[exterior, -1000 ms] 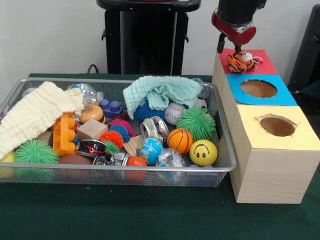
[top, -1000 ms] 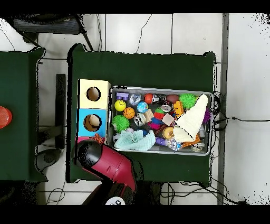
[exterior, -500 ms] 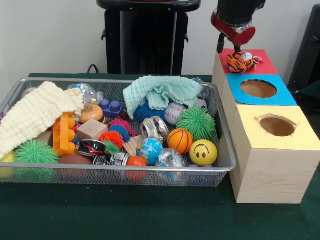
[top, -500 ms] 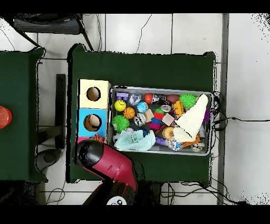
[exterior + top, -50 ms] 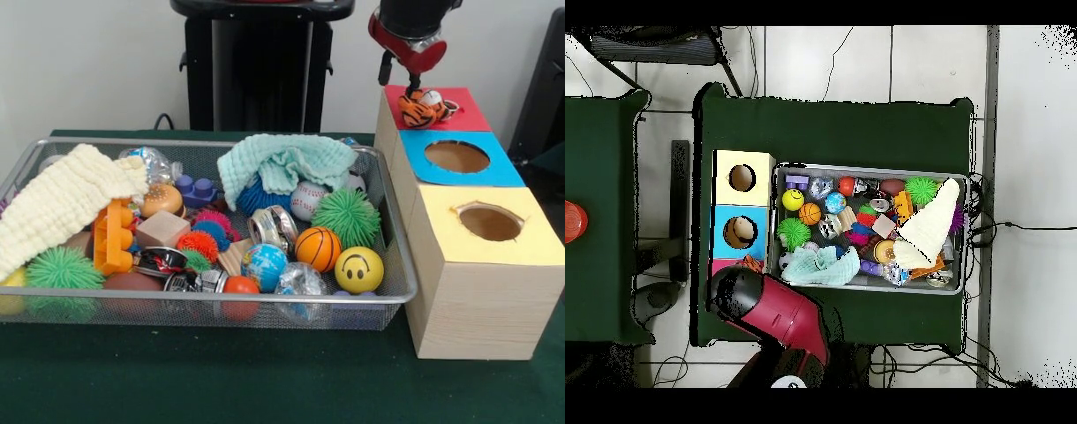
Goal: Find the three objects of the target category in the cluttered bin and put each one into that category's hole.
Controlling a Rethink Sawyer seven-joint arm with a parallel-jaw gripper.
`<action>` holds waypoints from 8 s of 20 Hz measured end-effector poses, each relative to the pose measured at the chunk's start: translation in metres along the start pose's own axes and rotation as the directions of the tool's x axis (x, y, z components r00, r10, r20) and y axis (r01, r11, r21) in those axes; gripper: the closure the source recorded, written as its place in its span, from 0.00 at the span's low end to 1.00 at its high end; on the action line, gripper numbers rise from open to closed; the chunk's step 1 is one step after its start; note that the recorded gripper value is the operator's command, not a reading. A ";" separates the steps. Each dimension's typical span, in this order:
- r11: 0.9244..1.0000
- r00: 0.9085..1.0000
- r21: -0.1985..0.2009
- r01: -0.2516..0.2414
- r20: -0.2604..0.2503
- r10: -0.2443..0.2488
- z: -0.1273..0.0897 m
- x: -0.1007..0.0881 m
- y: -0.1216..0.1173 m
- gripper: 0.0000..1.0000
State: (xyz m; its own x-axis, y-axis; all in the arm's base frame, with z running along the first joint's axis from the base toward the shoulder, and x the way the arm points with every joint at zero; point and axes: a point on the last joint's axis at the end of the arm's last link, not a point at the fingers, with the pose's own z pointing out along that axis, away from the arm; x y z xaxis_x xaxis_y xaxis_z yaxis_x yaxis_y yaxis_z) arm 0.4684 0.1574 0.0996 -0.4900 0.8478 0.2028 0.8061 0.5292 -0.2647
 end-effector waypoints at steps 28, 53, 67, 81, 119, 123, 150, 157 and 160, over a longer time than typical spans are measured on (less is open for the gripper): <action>0.997 0.980 -0.043 0.071 0.191 -0.062 -0.032 -0.046 0.011 1.00; 0.989 0.965 -0.124 0.080 0.257 -0.046 -0.043 -0.071 0.033 1.00; 0.985 0.962 -0.116 0.128 0.257 -0.095 -0.037 -0.041 0.045 1.00; 0.978 0.959 -0.168 0.127 0.273 -0.077 -0.009 -0.022 0.052 1.00; 0.982 0.968 -0.146 0.120 0.238 -0.083 0.006 0.010 0.028 1.00; 0.981 0.966 -0.144 0.127 0.241 -0.090 0.006 0.014 0.028 1.00; 0.981 0.962 -0.136 0.141 0.251 -0.104 0.007 0.021 0.028 1.00; 0.983 0.957 -0.119 0.138 0.271 -0.101 0.004 0.010 0.017 1.00; 0.985 0.958 -0.116 0.130 0.270 -0.094 0.004 0.004 0.014 1.00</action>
State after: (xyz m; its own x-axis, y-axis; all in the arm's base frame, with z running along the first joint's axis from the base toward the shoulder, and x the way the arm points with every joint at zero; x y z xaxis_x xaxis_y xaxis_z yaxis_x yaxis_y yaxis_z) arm 0.4766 0.1687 0.0933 -0.6351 0.7716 -0.0349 0.7688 0.6272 -0.1251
